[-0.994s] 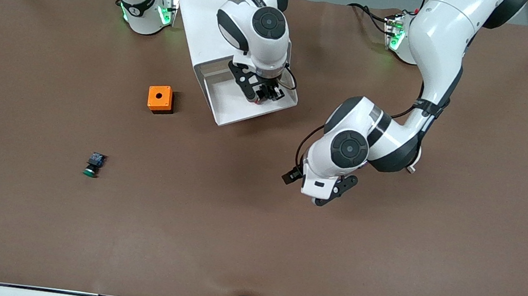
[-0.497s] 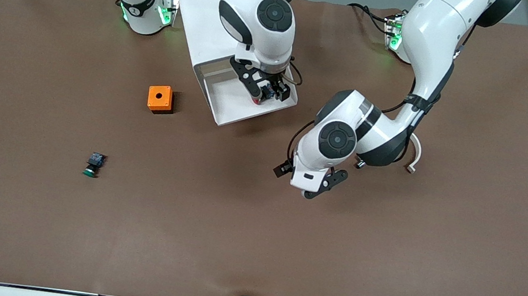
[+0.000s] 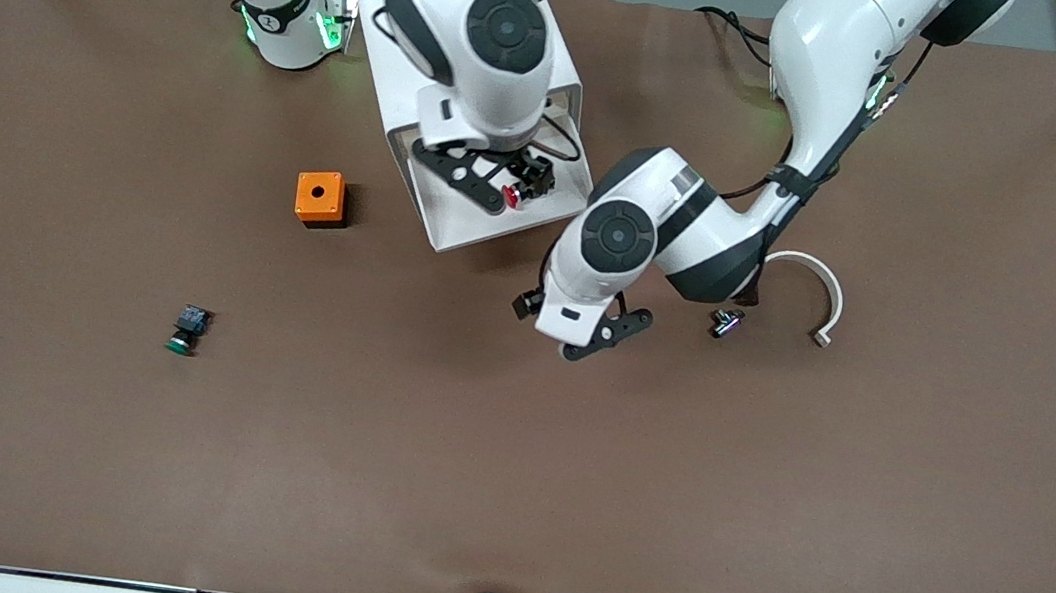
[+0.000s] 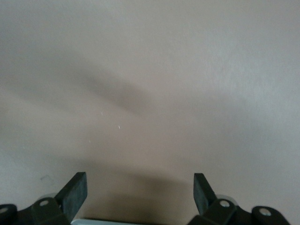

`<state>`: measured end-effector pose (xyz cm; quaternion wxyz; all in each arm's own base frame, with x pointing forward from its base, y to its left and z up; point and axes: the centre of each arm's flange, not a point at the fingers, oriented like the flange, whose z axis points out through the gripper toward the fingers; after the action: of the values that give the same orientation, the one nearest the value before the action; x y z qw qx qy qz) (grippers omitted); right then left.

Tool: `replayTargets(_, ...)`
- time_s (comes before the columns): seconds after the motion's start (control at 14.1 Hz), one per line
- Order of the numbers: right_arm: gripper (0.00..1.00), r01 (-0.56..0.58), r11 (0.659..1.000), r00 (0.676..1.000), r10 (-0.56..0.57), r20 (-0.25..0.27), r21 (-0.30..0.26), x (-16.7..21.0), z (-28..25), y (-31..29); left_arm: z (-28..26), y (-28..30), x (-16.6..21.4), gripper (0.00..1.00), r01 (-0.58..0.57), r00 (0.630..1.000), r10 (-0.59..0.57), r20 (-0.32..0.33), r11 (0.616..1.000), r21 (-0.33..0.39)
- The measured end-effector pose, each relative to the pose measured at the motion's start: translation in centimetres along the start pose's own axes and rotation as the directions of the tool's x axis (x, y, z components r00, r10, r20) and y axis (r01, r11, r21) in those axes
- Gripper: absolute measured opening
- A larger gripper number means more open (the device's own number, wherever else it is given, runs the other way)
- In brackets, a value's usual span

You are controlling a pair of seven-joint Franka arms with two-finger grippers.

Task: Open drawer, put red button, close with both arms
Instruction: 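Withdraw the right gripper while the left gripper moves to the drawer front, then push the drawer into the cabinet with the left gripper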

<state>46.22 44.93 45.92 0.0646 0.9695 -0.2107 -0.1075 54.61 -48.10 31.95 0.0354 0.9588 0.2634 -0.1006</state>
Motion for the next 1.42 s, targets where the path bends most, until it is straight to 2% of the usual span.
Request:
replayTargets(0.21, 1.00, 0.111, 0.994, 0.993, -0.111, 0.028, -0.002, 6.2, -4.0, 5.4, 0.9, 0.8, -3.0, 1.00, -0.042, 0.999, 0.042, 0.002, 0.999, 0.013)
replayTargets(0.43, 1.00, 0.195, 0.981, 0.980, -0.195, 0.022, 0.020, 12.1, -7.9, 12.7, 1.9, 1.5, -6.2, 1.00, -0.086, 0.996, 0.086, 0.006, 0.996, 0.031)
replayTargets(0.57, 1.00, 0.275, 0.961, 0.961, -0.275, 0.020, 0.020, 15.7, -9.7, 18.1, 2.5, 1.8, -7.9, 1.00, -0.108, 0.994, 0.108, 0.008, 0.993, 0.039)
replayTargets(0.92, 1.00, 0.431, 0.899, 0.902, -0.432, -0.014, 0.072, 24.1, -12.4, 33.0, 3.6, 2.1, -10.6, 1.00, -0.113, 0.994, 0.113, 0.014, 0.992, 0.057)
replayTargets(1.21, 1.00, 0.463, 0.879, 0.886, -0.464, -0.027, 0.114, 29.0, -11.5, 43.3, 4.1, 2.2, -11.7, 1.00, -0.078, 0.993, 0.074, 0.089, 0.996, 0.043)
replayTargets(1.42, 1.00, 0.461, 0.878, 0.887, -0.460, -0.040, 0.128, 30.6, -10.8, 47.2, 4.1, 2.4, -12.1, 1.00, -0.041, 0.986, 0.036, 0.162, 0.999, 0.025)
